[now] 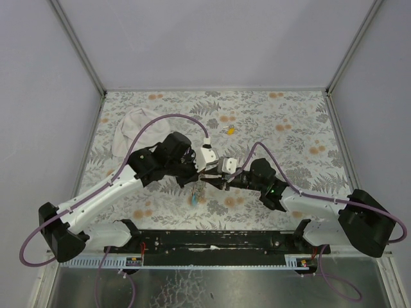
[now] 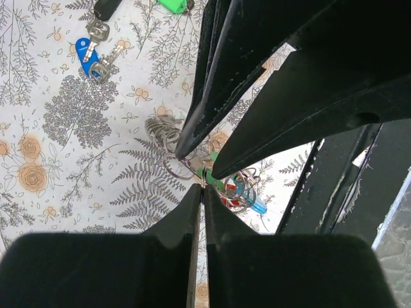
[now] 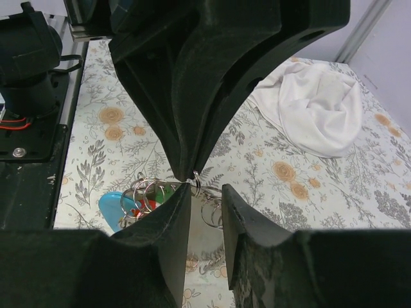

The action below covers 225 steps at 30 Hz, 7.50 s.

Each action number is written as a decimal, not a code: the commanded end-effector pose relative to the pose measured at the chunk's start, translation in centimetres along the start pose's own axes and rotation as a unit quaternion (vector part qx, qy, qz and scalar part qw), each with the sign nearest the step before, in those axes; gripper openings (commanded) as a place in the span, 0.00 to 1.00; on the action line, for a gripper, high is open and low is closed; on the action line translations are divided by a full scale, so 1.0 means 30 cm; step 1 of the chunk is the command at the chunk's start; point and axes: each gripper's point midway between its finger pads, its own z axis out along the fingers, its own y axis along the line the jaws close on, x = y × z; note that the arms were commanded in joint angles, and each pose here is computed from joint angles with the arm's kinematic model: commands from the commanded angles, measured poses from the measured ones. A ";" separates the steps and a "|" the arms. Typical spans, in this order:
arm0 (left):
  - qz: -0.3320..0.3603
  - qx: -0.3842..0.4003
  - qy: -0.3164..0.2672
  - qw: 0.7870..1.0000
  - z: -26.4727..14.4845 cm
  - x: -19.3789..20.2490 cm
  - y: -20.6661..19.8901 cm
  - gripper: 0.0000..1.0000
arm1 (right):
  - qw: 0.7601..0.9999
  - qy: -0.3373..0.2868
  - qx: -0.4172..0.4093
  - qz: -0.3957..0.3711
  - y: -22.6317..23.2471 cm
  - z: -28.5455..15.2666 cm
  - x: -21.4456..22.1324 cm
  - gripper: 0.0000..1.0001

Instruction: Put the keys on the keyring

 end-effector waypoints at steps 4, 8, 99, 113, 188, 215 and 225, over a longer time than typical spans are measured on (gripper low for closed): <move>0.027 0.005 -0.051 0.998 -0.003 -0.092 -0.007 0.00 | 0.999 -0.015 -0.049 0.003 0.039 0.046 -0.044 0.33; 0.033 -0.002 -0.061 0.998 -0.012 -0.101 -0.003 0.00 | 0.999 -0.016 -0.040 0.006 0.032 0.045 -0.037 0.33; -0.049 -0.003 -0.587 0.808 -0.150 -0.042 -0.065 0.38 | 0.990 -0.110 -0.039 0.081 -0.047 -0.037 -0.101 0.00; -0.008 0.049 -0.537 0.842 -0.068 -0.040 -0.047 0.39 | 0.990 -0.099 -0.066 0.077 -0.019 -0.057 -0.080 0.00; 0.077 -0.034 -0.153 0.985 0.055 -0.206 -0.073 0.00 | 0.995 0.041 -0.085 -0.012 0.006 -0.170 -0.056 0.37; 0.077 -0.025 -0.145 0.986 0.062 -0.210 -0.081 0.00 | 0.993 0.042 -0.104 0.024 0.006 -0.119 -0.014 0.25; 0.080 -0.027 -0.155 0.984 0.051 -0.214 -0.083 0.00 | 0.998 0.026 -0.056 0.017 -0.029 -0.130 -0.006 0.28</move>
